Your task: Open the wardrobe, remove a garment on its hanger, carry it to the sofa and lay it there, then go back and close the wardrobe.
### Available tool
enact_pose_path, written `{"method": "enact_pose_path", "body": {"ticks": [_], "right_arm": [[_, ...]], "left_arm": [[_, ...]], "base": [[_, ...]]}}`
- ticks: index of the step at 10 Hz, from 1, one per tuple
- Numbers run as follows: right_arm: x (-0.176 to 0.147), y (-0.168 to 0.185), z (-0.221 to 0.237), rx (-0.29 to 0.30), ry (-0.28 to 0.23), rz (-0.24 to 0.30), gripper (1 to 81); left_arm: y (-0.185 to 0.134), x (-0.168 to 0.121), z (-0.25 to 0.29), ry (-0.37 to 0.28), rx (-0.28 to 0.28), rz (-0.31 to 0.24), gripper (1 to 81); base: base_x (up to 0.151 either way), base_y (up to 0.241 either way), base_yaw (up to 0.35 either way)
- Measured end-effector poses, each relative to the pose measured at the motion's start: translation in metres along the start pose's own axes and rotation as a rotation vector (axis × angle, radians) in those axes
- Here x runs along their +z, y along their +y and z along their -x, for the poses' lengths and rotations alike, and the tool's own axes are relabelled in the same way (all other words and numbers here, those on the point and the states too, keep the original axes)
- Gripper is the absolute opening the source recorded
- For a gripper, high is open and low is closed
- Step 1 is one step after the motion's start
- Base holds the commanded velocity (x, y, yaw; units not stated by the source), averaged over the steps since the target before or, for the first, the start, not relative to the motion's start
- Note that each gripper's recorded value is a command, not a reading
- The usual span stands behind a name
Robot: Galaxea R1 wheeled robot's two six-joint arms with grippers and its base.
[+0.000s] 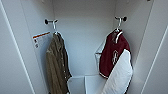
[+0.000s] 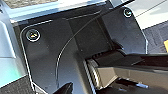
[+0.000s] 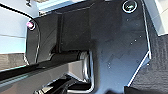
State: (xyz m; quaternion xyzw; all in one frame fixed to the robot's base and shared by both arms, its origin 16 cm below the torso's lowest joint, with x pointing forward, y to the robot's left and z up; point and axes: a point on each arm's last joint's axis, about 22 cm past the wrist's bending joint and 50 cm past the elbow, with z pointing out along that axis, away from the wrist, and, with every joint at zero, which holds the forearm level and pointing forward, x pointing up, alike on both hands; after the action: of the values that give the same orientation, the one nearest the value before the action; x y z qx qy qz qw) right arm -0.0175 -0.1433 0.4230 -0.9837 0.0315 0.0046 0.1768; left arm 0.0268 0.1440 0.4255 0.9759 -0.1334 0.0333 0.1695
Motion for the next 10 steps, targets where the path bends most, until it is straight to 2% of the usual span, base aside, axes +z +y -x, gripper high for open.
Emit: {"method": "enact_pose_path", "body": {"ticks": [6,10], "right_arm": [[-0.001,0.003,0.018,0.167,0.084,-0.007,81.1],[-0.001,0.002,0.019,0.177,0.091,-0.008,81.1]], "left_arm": [[0.006,0.004,-0.042,-0.034,0.185,0.015,81.1],[0.016,0.005,-0.072,-0.016,0.211,0.032,81.1]], "base": [[0.0,0.0,0.0],[0.0,0.0,0.0]]}}
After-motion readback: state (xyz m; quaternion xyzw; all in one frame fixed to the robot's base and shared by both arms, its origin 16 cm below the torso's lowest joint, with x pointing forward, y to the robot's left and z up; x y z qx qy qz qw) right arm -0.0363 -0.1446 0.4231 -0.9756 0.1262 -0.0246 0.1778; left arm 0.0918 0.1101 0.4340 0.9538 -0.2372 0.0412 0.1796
